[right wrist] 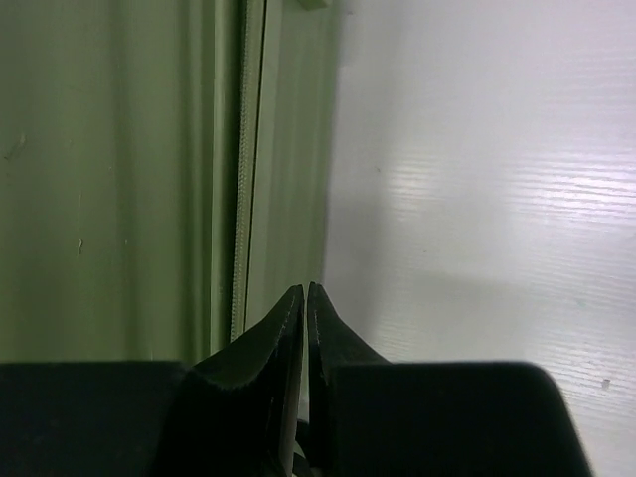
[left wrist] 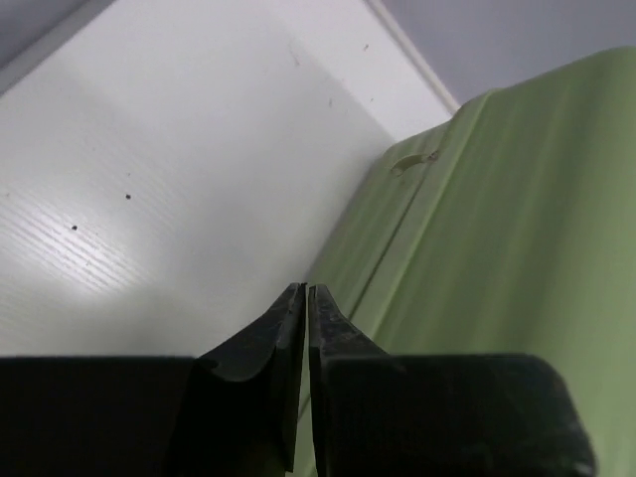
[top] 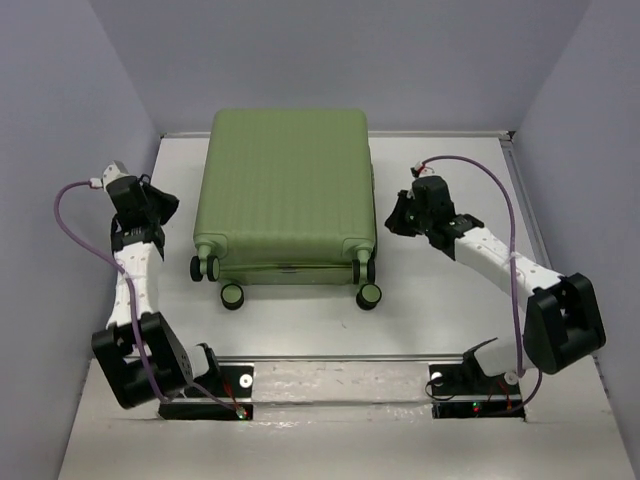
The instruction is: Pack the luggage
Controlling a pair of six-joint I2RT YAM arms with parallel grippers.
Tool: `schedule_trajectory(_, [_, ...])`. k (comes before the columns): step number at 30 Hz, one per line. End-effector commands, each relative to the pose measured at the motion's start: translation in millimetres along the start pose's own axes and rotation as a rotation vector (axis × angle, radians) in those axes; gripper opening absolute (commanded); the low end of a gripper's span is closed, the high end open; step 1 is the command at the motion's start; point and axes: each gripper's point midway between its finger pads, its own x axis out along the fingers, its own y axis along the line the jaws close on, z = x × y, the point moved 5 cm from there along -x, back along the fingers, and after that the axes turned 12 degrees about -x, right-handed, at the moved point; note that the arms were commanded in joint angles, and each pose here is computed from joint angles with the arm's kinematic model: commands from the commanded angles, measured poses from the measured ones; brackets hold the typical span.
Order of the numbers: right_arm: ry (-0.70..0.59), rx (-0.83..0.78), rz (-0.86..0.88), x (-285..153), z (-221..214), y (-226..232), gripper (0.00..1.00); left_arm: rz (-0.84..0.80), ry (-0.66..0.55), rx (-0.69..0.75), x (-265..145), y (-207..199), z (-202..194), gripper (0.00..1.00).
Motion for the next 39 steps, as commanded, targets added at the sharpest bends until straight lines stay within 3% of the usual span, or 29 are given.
schedule_trajectory(1, [-0.036,-0.069,0.034,14.4,13.0,24.1,0.11,-0.034,0.148,-0.021,27.4,12.3,-29.9,0.06])
schedule_trajectory(8, [0.000,-0.078,0.049,41.6,15.1,35.9,0.12,-0.027,0.295,0.004,28.9,25.3,-91.5,0.06])
schedule_trajectory(14, [-0.010,-0.130,0.173,58.2,32.2,64.0,0.12,-0.146,0.389,0.009,-6.4,16.3,-147.2,0.06])
schedule_trajectory(15, [0.006,-0.150,0.190,67.9,30.3,65.8,0.12,-0.119,0.401,0.015,-13.1,31.0,-161.6,0.06])
schedule_trajectory(17, [-0.032,-0.191,0.240,75.3,55.9,79.6,0.12,-0.134,0.420,0.069,-35.4,39.3,-187.5,0.06])
schedule_trajectory(19, [0.040,-0.232,0.266,96.1,54.5,79.5,0.12,-0.135,0.416,0.077,-47.8,48.2,-198.4,0.06])
schedule_trajectory(20, [-0.017,-0.248,0.291,93.2,88.0,93.1,0.12,-0.162,0.441,0.058,-62.2,53.2,-209.8,0.06])
schedule_trajectory(24, [-0.045,-0.201,0.267,95.5,140.7,84.7,0.16,-0.275,0.482,0.011,-98.7,47.0,-227.6,0.06])
schedule_trajectory(27, [-0.118,-0.140,0.245,74.2,180.9,74.2,0.28,-0.348,0.459,0.020,-118.6,28.9,-217.5,0.06])
schedule_trajectory(29, [-0.184,-0.118,0.181,49.5,204.0,62.8,0.46,-0.405,0.445,0.039,-134.2,9.6,-203.8,0.06])
schedule_trajectory(30, [-0.199,-0.114,0.116,39.8,208.5,56.3,0.62,-0.420,0.432,0.065,-138.8,4.9,-199.0,0.06])
schedule_trajectory(32, [-0.228,-0.124,0.052,20.1,215.4,50.1,0.76,-0.430,0.414,0.095,-147.7,-2.8,-188.2,0.06])
schedule_trajectory(34, [-0.259,-0.141,-0.030,-11.0,220.8,41.5,0.83,-0.476,0.329,0.144,-163.2,-25.1,-158.8,0.06])
schedule_trajectory(37, [-0.312,-0.152,-0.052,-54.4,221.3,39.5,0.83,-0.521,0.152,0.187,-184.5,-66.1,-105.7,0.06])
schedule_trajectory(39, [-0.281,-0.154,-0.047,-58.8,200.5,35.2,0.73,-0.513,0.050,0.245,-194.5,-93.4,-72.0,0.11])
